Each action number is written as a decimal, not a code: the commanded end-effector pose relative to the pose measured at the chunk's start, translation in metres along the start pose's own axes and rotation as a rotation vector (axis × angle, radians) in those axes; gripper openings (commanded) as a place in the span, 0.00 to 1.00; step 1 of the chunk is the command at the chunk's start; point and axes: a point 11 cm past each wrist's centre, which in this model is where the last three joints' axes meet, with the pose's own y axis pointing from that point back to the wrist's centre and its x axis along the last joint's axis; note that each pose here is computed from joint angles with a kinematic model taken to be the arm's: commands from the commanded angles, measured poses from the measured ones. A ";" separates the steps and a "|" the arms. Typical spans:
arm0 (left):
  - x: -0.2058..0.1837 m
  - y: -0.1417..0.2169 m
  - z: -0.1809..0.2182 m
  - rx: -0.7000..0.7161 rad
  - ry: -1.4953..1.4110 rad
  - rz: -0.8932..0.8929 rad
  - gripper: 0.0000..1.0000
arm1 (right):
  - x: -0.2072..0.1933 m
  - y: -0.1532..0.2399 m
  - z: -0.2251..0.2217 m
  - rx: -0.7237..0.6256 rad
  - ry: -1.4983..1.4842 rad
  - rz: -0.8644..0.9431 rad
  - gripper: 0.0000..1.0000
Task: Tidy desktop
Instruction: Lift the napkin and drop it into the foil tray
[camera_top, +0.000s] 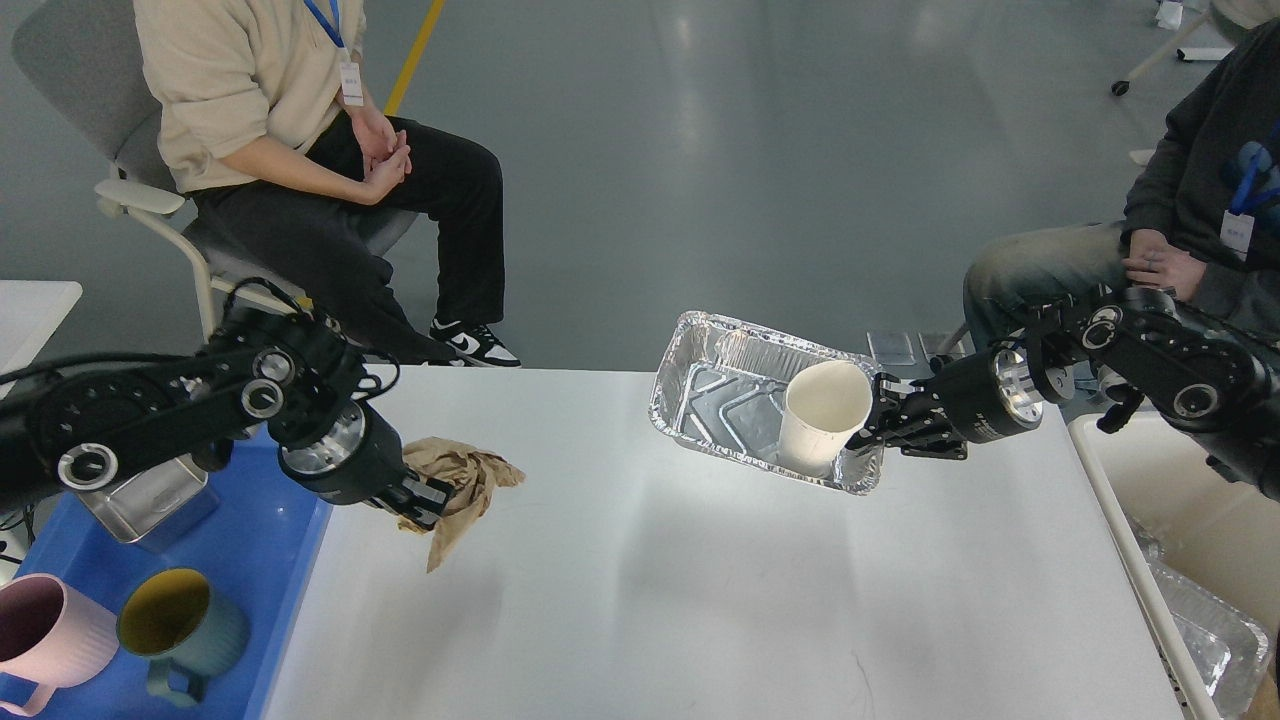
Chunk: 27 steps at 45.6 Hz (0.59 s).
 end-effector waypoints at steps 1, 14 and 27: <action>0.038 0.073 0.002 -0.015 0.012 0.176 0.00 | -0.001 -0.001 -0.001 0.000 0.002 -0.004 0.00; 0.094 0.207 0.079 -0.138 -0.102 0.424 0.00 | 0.000 -0.002 -0.005 0.004 0.010 -0.004 0.00; 0.120 0.255 0.131 -0.158 -0.138 0.464 0.00 | 0.000 -0.002 -0.007 0.007 0.013 -0.004 0.00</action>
